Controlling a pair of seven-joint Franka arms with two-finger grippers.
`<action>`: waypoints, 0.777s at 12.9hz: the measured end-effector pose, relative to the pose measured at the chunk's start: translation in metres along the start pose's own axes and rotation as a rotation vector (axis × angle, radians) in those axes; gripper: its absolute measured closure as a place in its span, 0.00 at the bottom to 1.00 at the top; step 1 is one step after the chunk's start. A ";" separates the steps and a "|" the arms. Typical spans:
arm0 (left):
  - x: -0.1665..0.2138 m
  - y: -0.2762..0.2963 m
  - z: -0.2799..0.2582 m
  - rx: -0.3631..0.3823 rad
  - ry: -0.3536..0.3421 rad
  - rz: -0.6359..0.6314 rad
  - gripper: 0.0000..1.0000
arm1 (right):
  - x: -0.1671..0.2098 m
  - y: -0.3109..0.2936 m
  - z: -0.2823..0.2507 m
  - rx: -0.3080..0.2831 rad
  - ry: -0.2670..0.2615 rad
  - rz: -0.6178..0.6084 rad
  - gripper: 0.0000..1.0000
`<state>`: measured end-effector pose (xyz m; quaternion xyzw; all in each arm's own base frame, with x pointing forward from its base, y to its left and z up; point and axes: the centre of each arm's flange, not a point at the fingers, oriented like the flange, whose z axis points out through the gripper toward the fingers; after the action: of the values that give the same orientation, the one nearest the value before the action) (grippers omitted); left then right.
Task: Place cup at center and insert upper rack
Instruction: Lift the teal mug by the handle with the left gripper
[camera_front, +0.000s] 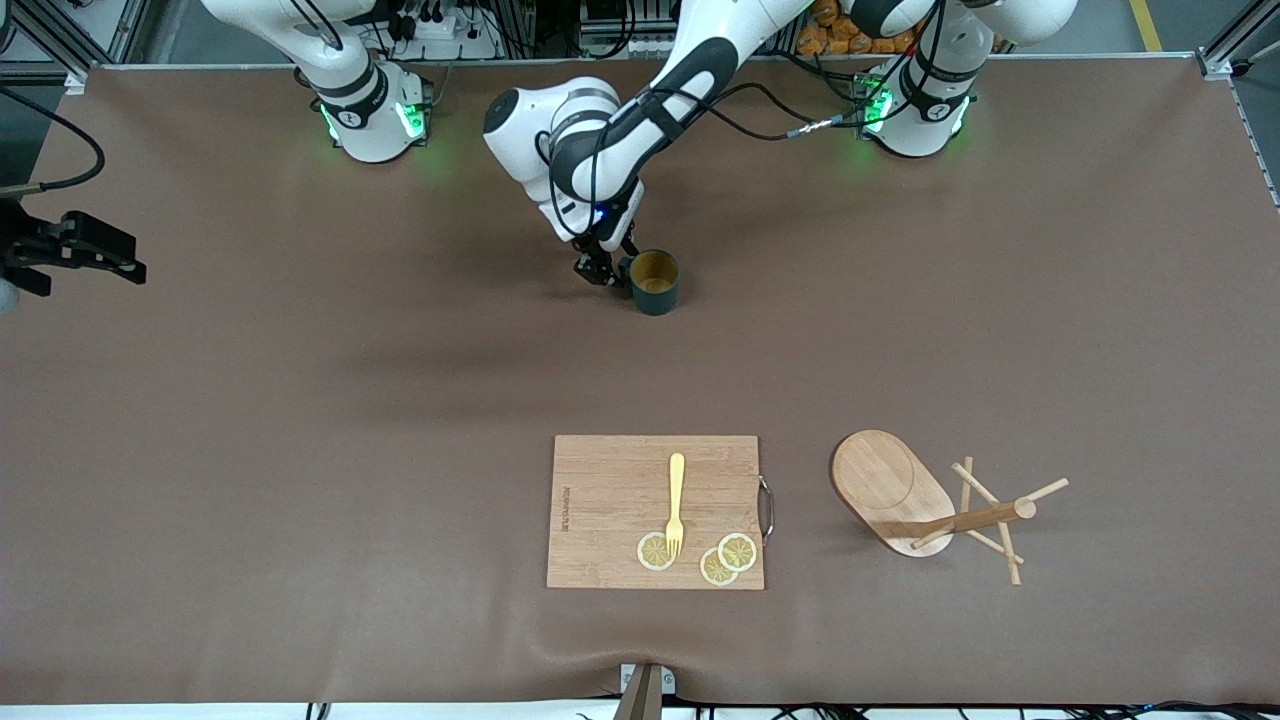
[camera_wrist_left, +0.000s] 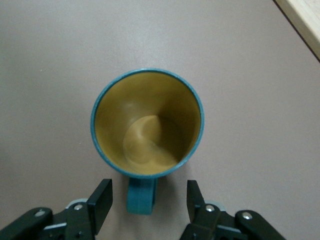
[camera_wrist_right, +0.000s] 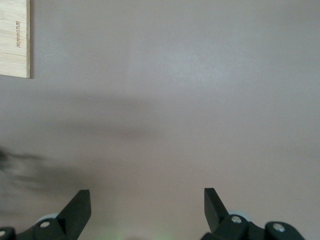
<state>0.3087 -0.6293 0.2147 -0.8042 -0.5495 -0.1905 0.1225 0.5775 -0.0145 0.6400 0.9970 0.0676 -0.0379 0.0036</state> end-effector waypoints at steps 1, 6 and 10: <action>0.002 0.002 0.001 0.003 -0.001 -0.010 0.41 | 0.000 0.000 0.000 0.000 0.000 0.000 0.00; 0.002 0.002 0.000 0.015 -0.012 -0.033 0.79 | 0.001 -0.001 0.000 0.001 0.002 -0.002 0.00; 0.014 0.017 -0.015 0.002 -0.039 -0.065 0.79 | 0.002 -0.005 0.001 0.007 0.002 -0.013 0.00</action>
<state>0.3264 -0.6298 0.2346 -0.7893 -0.5779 -0.1780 0.1064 0.5785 -0.0089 0.6390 0.9966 0.0741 -0.0370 -0.0002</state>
